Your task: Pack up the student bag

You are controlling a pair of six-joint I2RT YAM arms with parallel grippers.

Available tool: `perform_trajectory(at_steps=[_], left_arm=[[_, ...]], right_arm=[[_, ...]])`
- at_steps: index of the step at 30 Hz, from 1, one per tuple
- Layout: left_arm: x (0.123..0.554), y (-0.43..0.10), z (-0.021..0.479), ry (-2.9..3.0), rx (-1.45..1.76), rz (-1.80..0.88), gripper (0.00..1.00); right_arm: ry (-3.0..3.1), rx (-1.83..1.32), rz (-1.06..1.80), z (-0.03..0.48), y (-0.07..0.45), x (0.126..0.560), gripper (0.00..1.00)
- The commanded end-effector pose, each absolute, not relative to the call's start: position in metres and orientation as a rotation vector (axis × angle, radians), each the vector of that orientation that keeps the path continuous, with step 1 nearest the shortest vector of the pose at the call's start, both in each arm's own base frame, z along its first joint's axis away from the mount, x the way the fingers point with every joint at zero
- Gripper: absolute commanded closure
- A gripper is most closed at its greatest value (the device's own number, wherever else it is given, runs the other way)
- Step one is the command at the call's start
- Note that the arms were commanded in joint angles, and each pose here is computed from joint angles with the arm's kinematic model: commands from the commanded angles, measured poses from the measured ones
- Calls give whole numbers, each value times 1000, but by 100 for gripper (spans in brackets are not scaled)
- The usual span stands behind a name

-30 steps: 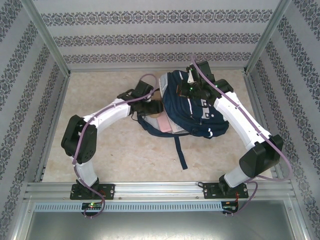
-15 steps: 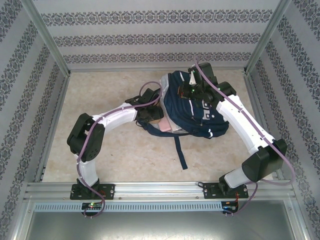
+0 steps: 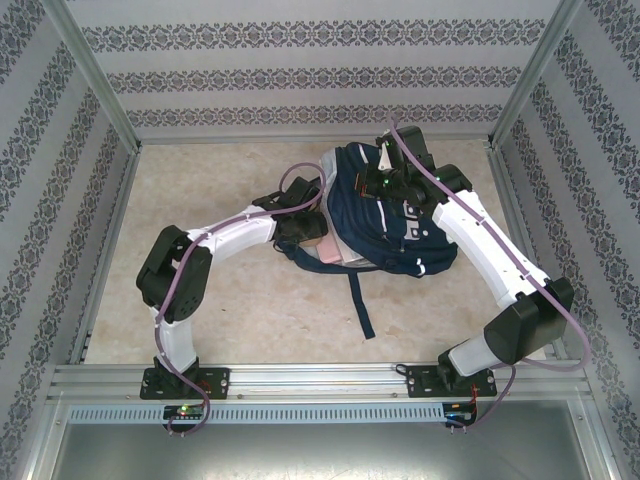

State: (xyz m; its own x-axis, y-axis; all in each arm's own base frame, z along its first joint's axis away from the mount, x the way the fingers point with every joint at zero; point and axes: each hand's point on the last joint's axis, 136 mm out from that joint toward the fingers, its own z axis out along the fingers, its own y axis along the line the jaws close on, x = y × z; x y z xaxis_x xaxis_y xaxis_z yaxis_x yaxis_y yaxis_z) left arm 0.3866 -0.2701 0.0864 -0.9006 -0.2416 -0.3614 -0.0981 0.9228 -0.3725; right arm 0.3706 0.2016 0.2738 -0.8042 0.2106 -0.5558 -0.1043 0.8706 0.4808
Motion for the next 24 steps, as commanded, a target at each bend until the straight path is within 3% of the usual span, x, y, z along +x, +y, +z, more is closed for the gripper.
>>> perform_trajectory(at_steps=[1,9,15,19,24], left_arm=[[385,-304,129,2590,-118,-646,61],[399,-370,150,2536,-4,-888,59],[400,-395,128,2604,19,-928,57],[396,-385,122,2627,7,-876,23],[393,-366,142,2594,20,-810,9]], right_arm=[[2257,44,809,321,217,372,99],[2265,31,813,319,223,372,99],[2269,34,802,318,221,371,99],[2270,33,789,317,218,371,98],[2276,34,788,315,218,372,98]])
